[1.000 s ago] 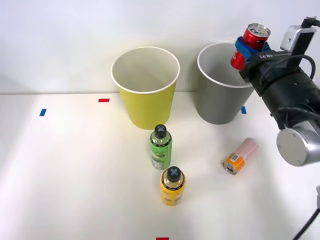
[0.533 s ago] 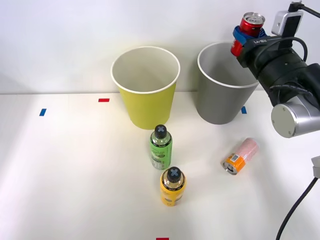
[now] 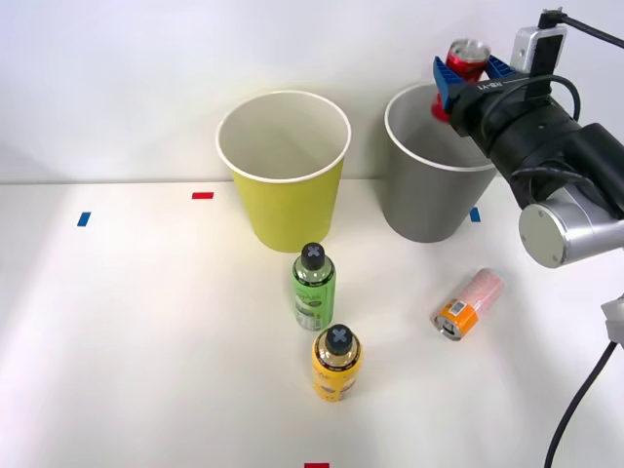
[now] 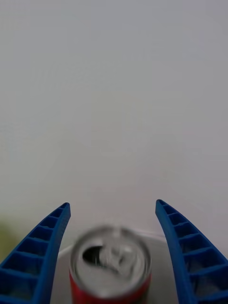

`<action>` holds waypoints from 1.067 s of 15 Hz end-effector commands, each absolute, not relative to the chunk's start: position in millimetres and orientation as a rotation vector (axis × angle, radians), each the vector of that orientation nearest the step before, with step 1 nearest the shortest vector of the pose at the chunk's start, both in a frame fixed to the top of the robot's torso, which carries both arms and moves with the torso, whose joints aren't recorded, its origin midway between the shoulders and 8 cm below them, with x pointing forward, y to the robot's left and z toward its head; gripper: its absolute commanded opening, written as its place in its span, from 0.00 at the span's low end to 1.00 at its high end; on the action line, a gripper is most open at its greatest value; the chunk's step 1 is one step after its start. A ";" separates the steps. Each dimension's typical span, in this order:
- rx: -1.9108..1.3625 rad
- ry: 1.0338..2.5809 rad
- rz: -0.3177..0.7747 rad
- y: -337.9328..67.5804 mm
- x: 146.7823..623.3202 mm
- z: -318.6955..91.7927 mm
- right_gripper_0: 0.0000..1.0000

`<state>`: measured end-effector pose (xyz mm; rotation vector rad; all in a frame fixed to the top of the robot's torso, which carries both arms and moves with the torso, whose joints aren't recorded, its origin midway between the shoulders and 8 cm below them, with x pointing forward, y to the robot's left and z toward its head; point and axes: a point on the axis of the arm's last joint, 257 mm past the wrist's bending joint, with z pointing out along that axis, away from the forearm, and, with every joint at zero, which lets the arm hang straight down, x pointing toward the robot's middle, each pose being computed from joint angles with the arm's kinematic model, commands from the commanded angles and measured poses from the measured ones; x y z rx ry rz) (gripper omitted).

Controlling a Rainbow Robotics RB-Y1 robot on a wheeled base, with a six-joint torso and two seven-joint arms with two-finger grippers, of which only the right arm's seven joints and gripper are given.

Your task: Put cans in the gray bin, plastic bottles in the light green bin

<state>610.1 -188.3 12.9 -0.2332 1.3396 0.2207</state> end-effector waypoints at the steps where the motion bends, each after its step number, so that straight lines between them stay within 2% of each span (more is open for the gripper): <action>1: -0.235 1.313 0.216 -183.3 614.8 10.6 1.00; 7: -0.259 1.253 0.189 -183.1 598.9 6.7 1.00; 12: -0.286 1.235 0.214 -182.8 531.0 -4.1 1.00; 16: -0.215 1.261 0.209 -219.3 481.6 -25.9 1.00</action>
